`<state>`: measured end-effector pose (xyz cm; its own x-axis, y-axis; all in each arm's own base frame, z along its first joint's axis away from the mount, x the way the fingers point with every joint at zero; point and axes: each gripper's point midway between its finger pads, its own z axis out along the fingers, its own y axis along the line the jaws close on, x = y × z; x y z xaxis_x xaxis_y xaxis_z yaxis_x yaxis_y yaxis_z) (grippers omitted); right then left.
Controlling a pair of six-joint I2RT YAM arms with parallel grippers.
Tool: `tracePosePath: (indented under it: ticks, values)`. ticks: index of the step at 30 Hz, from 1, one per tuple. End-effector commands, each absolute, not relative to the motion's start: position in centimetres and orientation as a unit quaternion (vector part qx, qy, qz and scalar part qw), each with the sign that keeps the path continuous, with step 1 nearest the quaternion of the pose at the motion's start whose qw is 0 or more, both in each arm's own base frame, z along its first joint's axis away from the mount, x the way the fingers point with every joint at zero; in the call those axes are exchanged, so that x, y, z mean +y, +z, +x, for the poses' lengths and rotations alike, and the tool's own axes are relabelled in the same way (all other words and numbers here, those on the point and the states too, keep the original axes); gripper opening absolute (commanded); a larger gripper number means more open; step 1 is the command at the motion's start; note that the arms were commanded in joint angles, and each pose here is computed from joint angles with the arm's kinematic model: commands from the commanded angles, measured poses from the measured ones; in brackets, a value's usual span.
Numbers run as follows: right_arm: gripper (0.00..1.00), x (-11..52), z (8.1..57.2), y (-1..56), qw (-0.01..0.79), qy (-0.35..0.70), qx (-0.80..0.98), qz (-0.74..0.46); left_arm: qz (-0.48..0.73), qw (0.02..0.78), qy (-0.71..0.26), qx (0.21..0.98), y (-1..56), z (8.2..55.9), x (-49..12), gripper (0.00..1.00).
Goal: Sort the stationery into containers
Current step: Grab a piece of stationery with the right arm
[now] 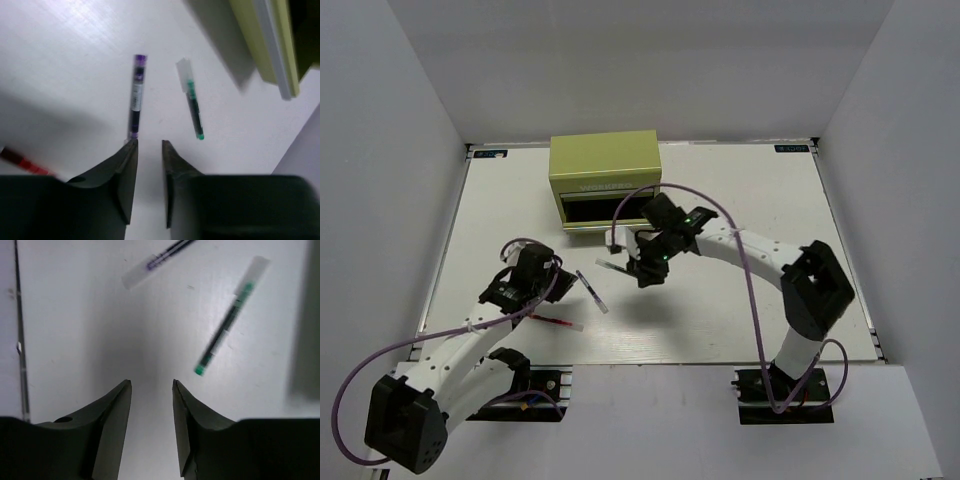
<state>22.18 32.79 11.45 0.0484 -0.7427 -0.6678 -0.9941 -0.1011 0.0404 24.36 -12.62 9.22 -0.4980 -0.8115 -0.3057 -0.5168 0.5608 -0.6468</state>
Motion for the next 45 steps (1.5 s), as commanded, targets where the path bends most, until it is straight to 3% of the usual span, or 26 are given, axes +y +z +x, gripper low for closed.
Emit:
tracePosePath:
  ticks: [1, 4, 9, 22, 39, 42, 45]
  values:
    - [0.46, 35.4, 21.8, 10.3, 0.215, 0.279, 0.654, -0.67, -0.404, 0.253, -0.17, 0.862, 8.5, 20.5, -10.5, 0.42]
    - [0.5, 37.3, 22.4, 8.6, 0.2, 0.261, 0.684, -0.651, -0.404, 0.254, -0.171, 0.862, 9.3, 19.9, -10.2, 0.66]
    - [0.55, 39.1, 23.8, 6.4, 0.215, 0.231, 0.709, -0.631, -0.413, 0.264, -0.156, 0.858, 10.9, 18.5, -8.8, 0.85]
    - [0.54, 39.3, 27.0, 6.0, 0.264, 0.165, 0.712, -0.63, -0.44, 0.22, -0.132, 0.86, 9.5, 13.5, -7.1, 0.87]
    - [0.46, 39.2, 27.6, 1.6, 0.224, 0.156, 0.723, -0.634, -0.456, 0.153, -0.092, 0.872, 6.8, 12.5, -7.6, 0.87]
    - [0.39, 38.5, 26.9, 0.7, 0.204, 0.16, 0.727, -0.636, -0.459, 0.145, -0.09, 0.872, 6.1, 12.6, -7.8, 0.87]
    - [0.23, 37.9, 26.2, 0.0, 0.191, 0.162, 0.728, -0.638, -0.464, 0.134, -0.084, 0.872, 5.5, 12.7, -8.1, 0.87]
